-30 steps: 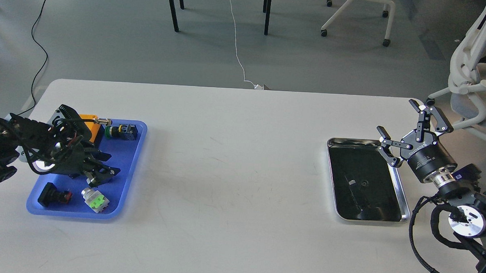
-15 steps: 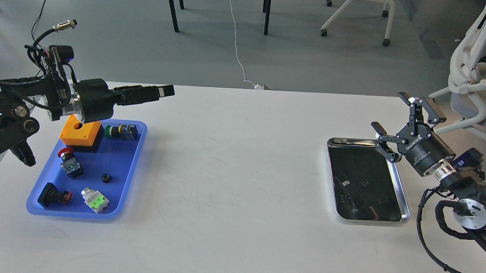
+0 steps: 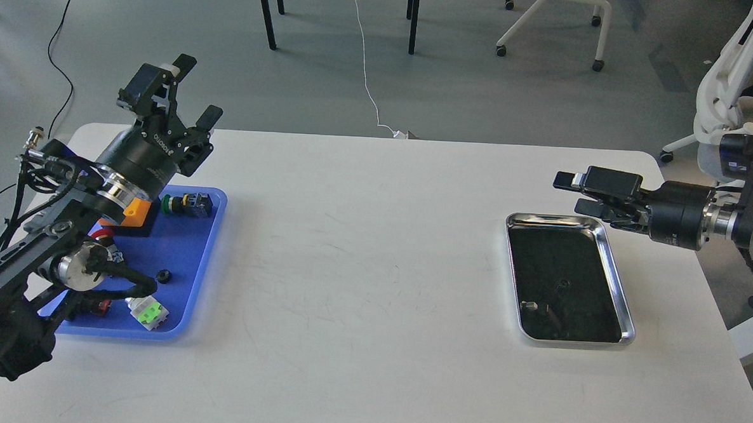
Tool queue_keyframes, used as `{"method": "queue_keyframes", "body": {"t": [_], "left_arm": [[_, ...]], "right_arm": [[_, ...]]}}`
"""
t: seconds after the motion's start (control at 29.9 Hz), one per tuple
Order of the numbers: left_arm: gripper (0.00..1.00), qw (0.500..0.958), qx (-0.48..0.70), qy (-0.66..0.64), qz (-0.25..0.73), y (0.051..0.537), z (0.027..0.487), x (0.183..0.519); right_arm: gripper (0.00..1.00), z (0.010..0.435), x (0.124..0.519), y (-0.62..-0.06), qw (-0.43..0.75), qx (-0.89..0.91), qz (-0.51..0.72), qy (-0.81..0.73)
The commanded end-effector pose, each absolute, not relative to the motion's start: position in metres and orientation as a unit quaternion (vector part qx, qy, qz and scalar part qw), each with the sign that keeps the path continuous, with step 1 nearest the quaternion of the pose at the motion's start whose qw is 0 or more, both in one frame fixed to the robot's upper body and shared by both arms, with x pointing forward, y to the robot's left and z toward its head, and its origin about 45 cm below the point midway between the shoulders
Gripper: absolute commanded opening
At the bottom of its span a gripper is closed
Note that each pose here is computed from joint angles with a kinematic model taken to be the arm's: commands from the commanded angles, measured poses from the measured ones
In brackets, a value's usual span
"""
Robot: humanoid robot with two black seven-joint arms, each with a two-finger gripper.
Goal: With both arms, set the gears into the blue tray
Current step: 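Lower the right gripper into the metal tray again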
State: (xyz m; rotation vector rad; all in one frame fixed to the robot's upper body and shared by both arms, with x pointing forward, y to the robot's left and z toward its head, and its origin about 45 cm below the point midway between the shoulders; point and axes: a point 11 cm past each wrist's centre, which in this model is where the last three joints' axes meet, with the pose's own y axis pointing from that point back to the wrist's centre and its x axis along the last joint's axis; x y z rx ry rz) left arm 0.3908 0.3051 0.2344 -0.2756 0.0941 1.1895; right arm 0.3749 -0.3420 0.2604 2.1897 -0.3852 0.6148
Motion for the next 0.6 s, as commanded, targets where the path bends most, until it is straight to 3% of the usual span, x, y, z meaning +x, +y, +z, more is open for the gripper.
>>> {"method": "queue_keyframes", "body": {"t": [0.0, 0.2, 0.57], "left_arm": [[0.98, 0.817, -0.144, 0.069, 0.554, 0.304, 0.234, 0.391], [0.98, 0.819, -0.149, 0.075, 0.549, 0.307, 0.231, 0.387], [0.98, 0.821, -0.150, 0.080, 0.546, 0.304, 0.230, 0.383]], "right_arm": [[0.99, 0.273, 0.382, -0.348, 0.529, 0.779, 0.335, -0.024], [0.99, 0.255, 0.384, -0.349, 0.617, 0.666, 0.397, 0.133], [0.95, 0.194, 0.379, -0.328, 0.616, 0.669, 0.372, 0.187]]}}
